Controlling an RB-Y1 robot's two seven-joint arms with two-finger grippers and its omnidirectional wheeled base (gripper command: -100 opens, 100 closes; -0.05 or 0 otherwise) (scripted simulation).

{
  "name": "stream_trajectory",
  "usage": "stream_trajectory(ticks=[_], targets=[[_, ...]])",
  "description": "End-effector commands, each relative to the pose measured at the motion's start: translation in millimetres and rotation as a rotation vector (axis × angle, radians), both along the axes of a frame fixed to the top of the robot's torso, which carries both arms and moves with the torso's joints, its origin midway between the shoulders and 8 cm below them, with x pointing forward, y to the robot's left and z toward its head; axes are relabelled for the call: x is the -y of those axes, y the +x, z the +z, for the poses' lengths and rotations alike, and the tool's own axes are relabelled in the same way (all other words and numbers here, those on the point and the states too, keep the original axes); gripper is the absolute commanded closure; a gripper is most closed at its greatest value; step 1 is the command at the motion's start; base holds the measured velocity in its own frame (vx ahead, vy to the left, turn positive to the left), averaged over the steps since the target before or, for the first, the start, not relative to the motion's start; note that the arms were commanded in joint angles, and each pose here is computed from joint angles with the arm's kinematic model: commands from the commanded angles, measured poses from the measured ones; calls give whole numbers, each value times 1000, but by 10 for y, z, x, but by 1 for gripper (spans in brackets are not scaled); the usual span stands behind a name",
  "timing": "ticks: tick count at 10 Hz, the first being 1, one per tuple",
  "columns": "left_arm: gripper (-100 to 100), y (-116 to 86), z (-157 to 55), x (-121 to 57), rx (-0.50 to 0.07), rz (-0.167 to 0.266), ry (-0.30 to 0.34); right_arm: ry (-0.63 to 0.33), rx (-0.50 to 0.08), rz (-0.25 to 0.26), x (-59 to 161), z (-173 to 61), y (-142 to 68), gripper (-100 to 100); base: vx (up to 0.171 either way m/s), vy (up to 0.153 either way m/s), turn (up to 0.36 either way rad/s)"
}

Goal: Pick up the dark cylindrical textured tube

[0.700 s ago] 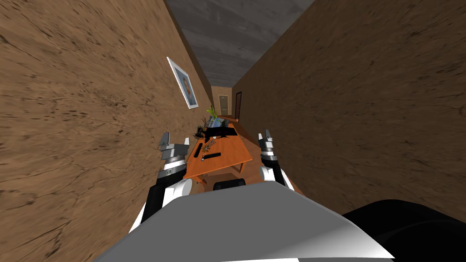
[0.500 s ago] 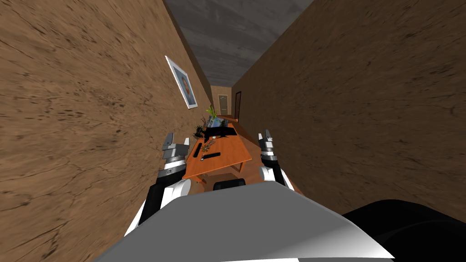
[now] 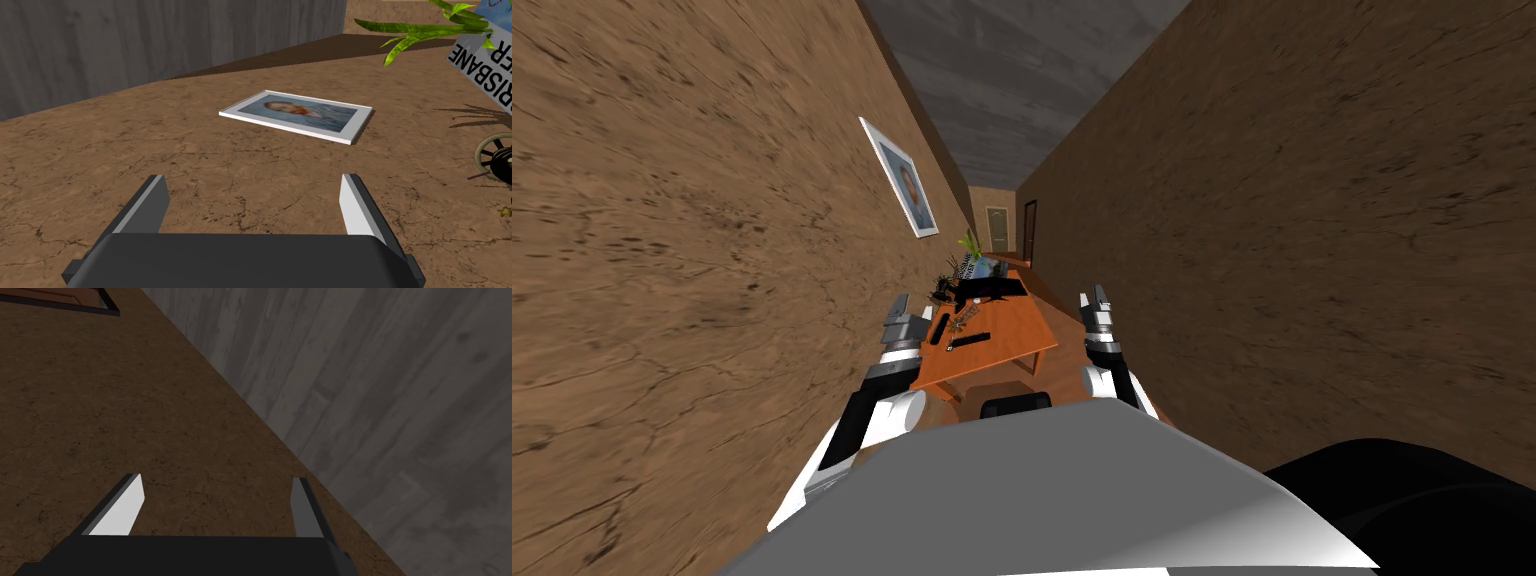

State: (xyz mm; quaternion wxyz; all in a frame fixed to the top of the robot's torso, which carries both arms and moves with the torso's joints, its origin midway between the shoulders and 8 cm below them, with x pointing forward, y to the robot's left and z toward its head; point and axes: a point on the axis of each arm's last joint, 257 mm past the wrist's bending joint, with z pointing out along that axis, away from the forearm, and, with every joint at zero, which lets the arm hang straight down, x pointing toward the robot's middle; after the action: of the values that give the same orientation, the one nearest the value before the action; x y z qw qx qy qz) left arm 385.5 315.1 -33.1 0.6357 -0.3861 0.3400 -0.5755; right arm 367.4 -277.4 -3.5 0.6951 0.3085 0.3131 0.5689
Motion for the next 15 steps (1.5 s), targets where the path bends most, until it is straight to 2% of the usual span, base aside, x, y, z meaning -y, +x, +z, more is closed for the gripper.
stream_trajectory(ticks=[1, 6, 7, 9, 12, 14, 15], targets=[[-100, 122, -191, -91, -55, 11, 10, 0, 0, 0, 0, 0, 0, 0, -88, -83, -91], [-100, 504, -806, -469, -236, 68, -13, 0, 0, 0, 0, 0, 0, 0, -72, -85, -107], [-100, 509, -826, -471, -244, 69, -15, 0, 0, 0, 0, 0, 0, 0, -34, -55, -15], [-100, 655, -1051, -607, -313, 89, -37, 0, 0, 0, 1, 0, 0, 0, -41, -51, -92], [-100, 731, -1305, -700, -375, 103, -57, 0, 0, 0, 1, 0, 0, 0, -27, -35, -49], [-100, 867, -1574, -815, -453, 119, -88, 0, 0, 0, 1, -1, 0, 0, -29, -38, -98], [-100, 863, -1659, -830, -470, 121, -92, 0, 0, 0, 1, 0, 0, 0, -27, -33, -39]])
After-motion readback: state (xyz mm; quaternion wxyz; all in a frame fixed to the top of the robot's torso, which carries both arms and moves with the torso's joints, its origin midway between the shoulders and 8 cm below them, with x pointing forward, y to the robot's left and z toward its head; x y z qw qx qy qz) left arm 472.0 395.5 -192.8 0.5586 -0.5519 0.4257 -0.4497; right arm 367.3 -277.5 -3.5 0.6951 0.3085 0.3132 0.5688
